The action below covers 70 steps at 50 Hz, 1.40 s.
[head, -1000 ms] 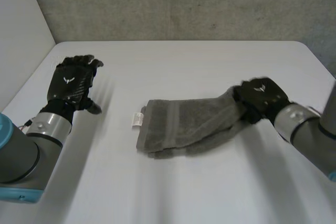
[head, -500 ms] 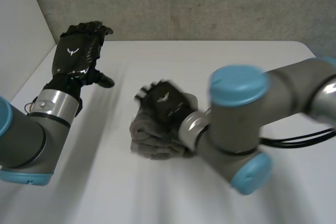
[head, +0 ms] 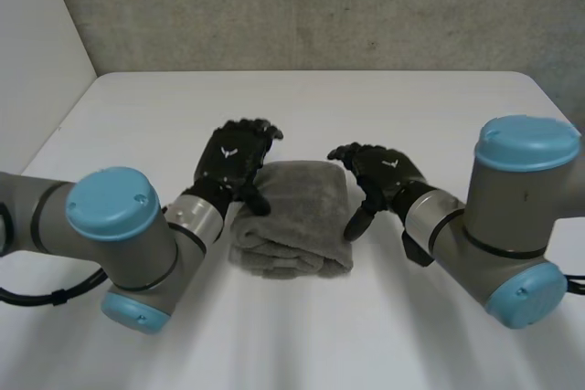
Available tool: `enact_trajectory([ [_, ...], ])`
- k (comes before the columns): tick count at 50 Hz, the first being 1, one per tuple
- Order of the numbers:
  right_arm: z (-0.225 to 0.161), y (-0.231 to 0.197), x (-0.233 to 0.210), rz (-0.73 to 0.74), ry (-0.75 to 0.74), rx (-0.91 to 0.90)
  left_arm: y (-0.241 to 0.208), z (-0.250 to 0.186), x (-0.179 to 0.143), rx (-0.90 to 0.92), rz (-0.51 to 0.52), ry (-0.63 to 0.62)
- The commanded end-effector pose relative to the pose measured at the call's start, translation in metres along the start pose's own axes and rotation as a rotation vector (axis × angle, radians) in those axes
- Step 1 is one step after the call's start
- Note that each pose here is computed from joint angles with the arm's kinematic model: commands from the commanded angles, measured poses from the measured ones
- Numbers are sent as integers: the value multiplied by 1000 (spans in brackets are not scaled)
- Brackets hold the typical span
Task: Fold the towel.
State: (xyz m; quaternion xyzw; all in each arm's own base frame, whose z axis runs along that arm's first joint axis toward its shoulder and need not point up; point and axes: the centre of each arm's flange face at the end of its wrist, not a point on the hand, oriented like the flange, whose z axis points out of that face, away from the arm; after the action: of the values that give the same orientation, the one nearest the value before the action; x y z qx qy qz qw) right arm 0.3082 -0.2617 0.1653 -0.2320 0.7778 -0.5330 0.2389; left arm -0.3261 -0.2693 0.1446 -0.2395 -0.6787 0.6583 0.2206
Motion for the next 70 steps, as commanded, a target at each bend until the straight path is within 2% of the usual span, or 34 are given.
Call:
enact_trajectory([
  [1, 14, 23, 2, 80, 0, -47, 23, -12, 0, -86, 13, -2],
  [9, 20, 23, 4, 76, 12, -46, 30, -23, 1, -124, 72, -1],
  [11, 19, 18, 5, 75, 14, -36, 23, -22, 1, -106, 79, -4],
  [13, 16, 9, 4, 71, 12, -18, -5, -21, -1, -29, 86, -15],
  [15, 1, -23, 1, 58, 11, 47, -21, -20, -2, 13, 91, -24],
  [18, -8, -41, 0, 48, 13, 86, -53, -20, -4, 97, 103, -43],
  [20, -25, -77, -4, 15, 15, 183, -72, -20, -4, 141, 106, -49],
  [21, -25, -78, -4, 15, 15, 184, -90, -22, -4, 180, 109, -58],
  [22, -34, -97, -5, 0, 24, 243, -90, -22, -4, 181, 109, -58],
  [23, -43, -116, -1, -9, 57, 304, -107, -25, -6, 207, 110, -67],
  [24, -43, -116, -1, -9, 58, 305, -123, -27, -7, 227, 111, -80],
  [26, -62, -146, 18, -10, 186, 408, -135, -29, -9, 235, 107, -94],
  [29, -69, -154, 27, -15, 252, 443, -151, -30, -14, 205, 90, -153],
  [31, -76, -162, 38, -57, 358, 464, -157, -31, -18, 186, 77, -195],
  [35, -77, -163, 46, -129, 443, 451, -172, -35, -32, 133, 32, -311],
  [39, -73, -159, 46, -220, 481, 408, -173, -35, -36, 97, 5, -343],
  [49, -66, -151, 47, -231, 477, 345, -177, -38, -38, 69, -11, -346],
  [70, -66, -149, 45, -225, 468, 333, -180, -45, -35, 39, -13, -338],
])
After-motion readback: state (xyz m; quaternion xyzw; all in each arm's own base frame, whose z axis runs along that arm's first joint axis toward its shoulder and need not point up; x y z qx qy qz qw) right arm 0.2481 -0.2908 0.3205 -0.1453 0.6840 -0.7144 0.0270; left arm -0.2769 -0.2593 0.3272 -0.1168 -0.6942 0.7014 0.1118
